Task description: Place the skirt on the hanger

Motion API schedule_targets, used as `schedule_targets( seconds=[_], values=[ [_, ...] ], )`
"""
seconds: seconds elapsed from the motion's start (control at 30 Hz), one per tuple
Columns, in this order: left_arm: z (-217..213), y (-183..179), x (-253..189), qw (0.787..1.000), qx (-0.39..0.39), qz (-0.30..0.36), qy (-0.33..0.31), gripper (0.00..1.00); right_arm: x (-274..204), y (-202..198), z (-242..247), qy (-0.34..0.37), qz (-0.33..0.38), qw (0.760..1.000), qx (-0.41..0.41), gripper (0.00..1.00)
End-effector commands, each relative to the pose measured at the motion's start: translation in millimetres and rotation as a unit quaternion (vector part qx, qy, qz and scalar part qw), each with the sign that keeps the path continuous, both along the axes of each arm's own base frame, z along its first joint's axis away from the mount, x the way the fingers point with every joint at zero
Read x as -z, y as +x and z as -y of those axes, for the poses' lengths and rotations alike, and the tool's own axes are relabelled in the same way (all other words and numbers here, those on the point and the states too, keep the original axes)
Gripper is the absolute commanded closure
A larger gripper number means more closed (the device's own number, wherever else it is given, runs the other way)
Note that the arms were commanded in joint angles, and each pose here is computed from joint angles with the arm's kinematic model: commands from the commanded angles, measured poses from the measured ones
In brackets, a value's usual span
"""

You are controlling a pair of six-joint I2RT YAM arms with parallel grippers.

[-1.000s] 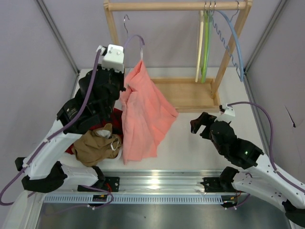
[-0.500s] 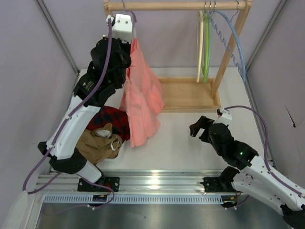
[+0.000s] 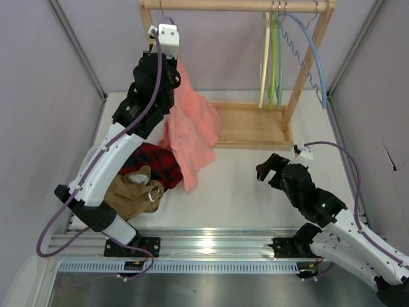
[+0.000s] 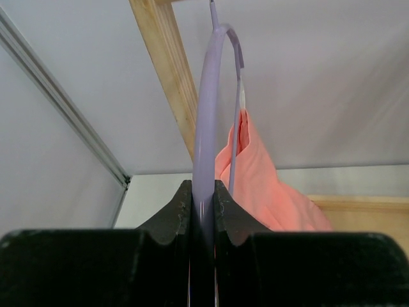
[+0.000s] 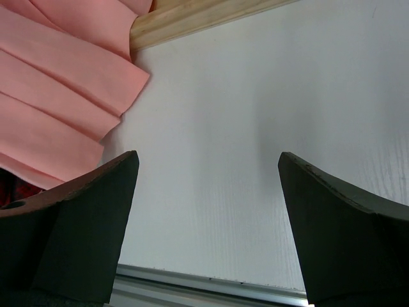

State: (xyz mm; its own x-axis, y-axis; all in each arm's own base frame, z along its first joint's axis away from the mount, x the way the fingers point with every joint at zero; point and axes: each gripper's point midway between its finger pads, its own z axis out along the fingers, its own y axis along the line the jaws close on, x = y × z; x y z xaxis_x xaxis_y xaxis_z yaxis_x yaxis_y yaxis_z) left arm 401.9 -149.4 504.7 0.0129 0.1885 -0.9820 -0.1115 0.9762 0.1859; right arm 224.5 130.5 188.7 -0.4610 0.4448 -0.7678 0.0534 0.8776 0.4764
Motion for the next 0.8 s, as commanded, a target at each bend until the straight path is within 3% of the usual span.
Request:
schedule_targets(
  seconds=[0.0, 0.43, 0.53, 0.63, 0.67, 0.77],
  values=[
    [-12.3, -3.4, -23.4, 0.998, -0.005, 0.051, -0.032, 1.00, -2.3, 2.4, 2.1, 0.002, 0.009, 1.000, 0.004, 0.03],
    [-18.2, -13.8, 26.5, 0.999, 0.006, 0.023, -0.025, 1.00, 7.3, 3.0, 2.2, 0.004, 0.001, 1.000, 0.005, 0.03],
    [-15.3, -15.1, 38.5, 1.000, 0.020, 0.010, -0.018, 0.94, 9.3, 2.3, 2.3, 0.002, -0.003, 1.000, 0.004, 0.03],
    [-8.9, -20.4, 47.6, 0.999, 0.047, -0.007, -0.026, 0.77, 10.9, 1.1, 2.7, 0.003, -0.006, 1.000, 0.003, 0.02],
    [-7.1, -22.7, 49.0, 0.998, 0.053, -0.012, -0.035, 0.60, 12.3, 0.7, 2.4, 0.001, -0.009, 1.000, 0.002, 0.02],
    [-9.0, -38.6, 45.9, 0.996, 0.075, -0.024, -0.049, 0.25, 12.4, 0.4, 0.7, -0.002, -0.009, 1.000, -0.007, 0.02]
  ],
)
